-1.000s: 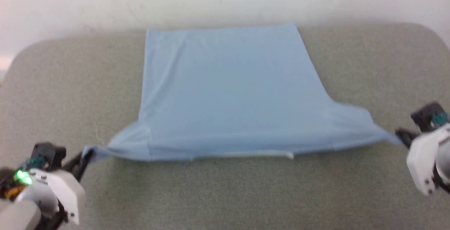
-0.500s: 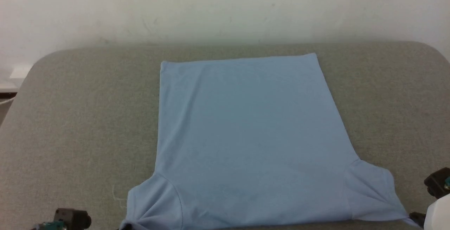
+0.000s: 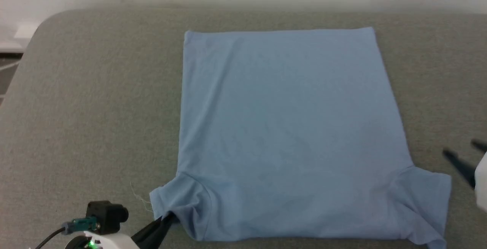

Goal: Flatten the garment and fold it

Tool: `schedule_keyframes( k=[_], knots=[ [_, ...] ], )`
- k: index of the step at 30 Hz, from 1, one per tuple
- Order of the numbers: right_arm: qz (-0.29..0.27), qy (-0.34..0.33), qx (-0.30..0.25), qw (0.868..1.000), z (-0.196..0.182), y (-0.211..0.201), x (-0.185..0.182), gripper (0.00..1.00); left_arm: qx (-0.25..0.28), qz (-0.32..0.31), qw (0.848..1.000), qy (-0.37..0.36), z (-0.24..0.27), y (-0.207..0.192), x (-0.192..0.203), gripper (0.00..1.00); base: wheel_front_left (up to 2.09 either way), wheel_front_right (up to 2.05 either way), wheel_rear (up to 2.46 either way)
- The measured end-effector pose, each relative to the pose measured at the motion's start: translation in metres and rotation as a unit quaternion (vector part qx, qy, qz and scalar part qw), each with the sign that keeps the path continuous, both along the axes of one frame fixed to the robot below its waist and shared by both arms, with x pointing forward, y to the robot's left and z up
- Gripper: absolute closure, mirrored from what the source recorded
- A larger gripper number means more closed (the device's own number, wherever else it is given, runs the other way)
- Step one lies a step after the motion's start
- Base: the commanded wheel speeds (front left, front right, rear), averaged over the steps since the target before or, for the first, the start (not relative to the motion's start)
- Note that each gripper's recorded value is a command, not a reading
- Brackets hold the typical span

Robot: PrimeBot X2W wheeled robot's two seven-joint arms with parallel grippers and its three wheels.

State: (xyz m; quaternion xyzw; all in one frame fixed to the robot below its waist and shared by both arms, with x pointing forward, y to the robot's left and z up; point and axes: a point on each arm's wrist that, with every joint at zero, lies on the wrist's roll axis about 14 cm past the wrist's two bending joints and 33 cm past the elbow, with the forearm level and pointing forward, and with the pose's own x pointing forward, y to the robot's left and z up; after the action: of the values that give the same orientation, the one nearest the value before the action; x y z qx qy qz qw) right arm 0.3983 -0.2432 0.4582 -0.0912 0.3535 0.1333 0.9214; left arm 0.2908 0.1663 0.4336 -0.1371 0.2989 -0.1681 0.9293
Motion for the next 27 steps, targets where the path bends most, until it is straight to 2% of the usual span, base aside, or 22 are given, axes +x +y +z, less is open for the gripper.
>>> schedule_keyframes(
  k=[5, 11, 18, 24, 27],
  knots=[
    [0.015, -0.051, -0.005, 0.999, 0.025, 0.018, 0.064, 0.0, -0.011, 0.004, 1.0, -0.027, 0.017, -0.012, 0.014, 1.0, 0.0, 0.0, 0.0],
    [0.009, -0.032, -0.02, 0.999, 0.022, 0.029, 0.137, 0.0, -0.015, 0.011, 0.999, -0.03, 0.021, -0.023, 0.023, 1.0, 0.0, 0.0, 0.0],
    [-0.001, 0.021, -0.044, 0.999, -0.005, 0.044, 0.21, 0.0, -0.011, 0.025, 1.0, -0.015, 0.01, -0.026, 0.031, 1.0, 0.0, 0.0, 0.0],
    [-0.003, 0.074, -0.067, 0.995, -0.048, 0.059, 0.247, 0.0, 0.001, 0.052, 0.999, 0.009, -0.003, -0.017, 0.031, 1.0, 0.0, 0.0, 0.0],
    [-0.009, 0.086, -0.06, 0.994, -0.065, 0.067, 0.263, 0.0, 0.004, 0.066, 0.998, 0.018, -0.009, -0.014, 0.031, 1.0, 0.0, 0.0, 0.0]
  ],
)
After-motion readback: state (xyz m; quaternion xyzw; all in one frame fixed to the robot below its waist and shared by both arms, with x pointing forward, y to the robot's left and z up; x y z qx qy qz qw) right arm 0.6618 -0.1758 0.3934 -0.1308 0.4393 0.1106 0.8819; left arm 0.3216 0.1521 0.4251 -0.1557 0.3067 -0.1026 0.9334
